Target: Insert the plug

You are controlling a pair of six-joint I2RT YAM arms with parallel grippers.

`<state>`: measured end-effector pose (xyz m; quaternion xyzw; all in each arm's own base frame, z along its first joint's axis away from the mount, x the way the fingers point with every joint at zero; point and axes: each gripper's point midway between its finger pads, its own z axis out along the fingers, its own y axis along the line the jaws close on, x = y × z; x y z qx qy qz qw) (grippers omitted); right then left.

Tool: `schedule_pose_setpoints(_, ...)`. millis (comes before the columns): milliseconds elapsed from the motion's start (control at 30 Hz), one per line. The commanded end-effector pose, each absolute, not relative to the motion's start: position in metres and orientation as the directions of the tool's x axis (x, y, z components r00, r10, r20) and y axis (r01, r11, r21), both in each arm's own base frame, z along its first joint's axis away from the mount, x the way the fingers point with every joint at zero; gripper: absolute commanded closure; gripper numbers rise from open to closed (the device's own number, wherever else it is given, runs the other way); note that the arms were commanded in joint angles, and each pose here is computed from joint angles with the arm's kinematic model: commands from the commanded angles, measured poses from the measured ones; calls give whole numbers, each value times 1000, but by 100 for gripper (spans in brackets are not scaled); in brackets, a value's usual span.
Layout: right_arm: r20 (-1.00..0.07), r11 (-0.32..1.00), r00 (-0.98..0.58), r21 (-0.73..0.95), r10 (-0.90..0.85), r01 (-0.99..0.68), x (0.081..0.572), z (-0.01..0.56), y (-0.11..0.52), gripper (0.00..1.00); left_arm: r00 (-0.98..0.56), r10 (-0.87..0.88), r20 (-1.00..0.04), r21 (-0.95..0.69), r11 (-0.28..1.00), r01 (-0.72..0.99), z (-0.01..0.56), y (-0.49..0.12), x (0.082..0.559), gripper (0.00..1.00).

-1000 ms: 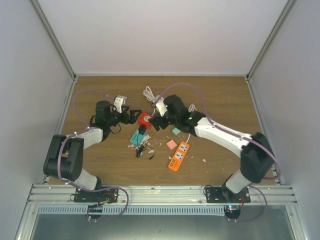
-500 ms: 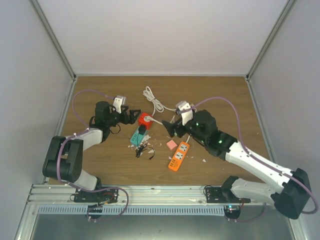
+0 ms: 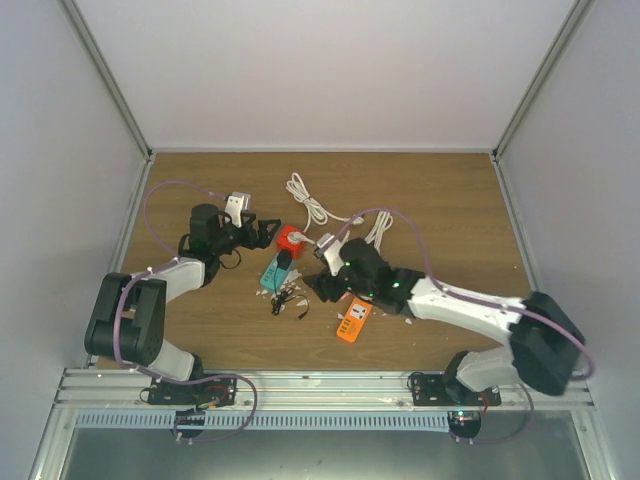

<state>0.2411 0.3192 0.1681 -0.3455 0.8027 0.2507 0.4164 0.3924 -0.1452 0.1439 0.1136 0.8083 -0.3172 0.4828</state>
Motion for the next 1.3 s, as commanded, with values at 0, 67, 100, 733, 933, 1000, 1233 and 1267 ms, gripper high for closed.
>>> schedule_pose_setpoints(0,-763,670,-508,134,-400,-730,246,121,331,31,-501,-164,-850,-433,760,485,141,-147,393,1)
schedule_pose_setpoints(67,-749,685,-527,136,-402,-716,255,112,337,35,-517,-188,-835,-462,749,475,135,-147,386,2)
schedule_pose_setpoints(100,-739,690,-539,140,-404,-710,260,106,340,37,-519,-201,-831,-472,748,467,134,-146,383,4)
schedule_pose_setpoints(733,-682,696,-640,266,-353,-667,343,57,374,55,-613,-276,-740,-621,630,466,103,-163,344,34)
schedule_pose_setpoints(933,-685,684,-629,258,-368,-682,359,52,378,56,-605,-288,-742,-614,653,443,101,-160,354,33)
schedule_pose_setpoints(1000,-691,682,-623,256,-368,-686,364,51,378,56,-604,-294,-741,-613,664,428,99,-158,359,32)
schedule_pose_setpoints(1233,-737,624,-544,215,-401,-751,386,60,391,56,-616,-314,-722,-631,663,402,87,-160,379,32)
schedule_pose_setpoints(1267,-742,610,-529,206,-412,-765,388,63,394,56,-621,-317,-717,-638,657,402,85,-161,380,32)
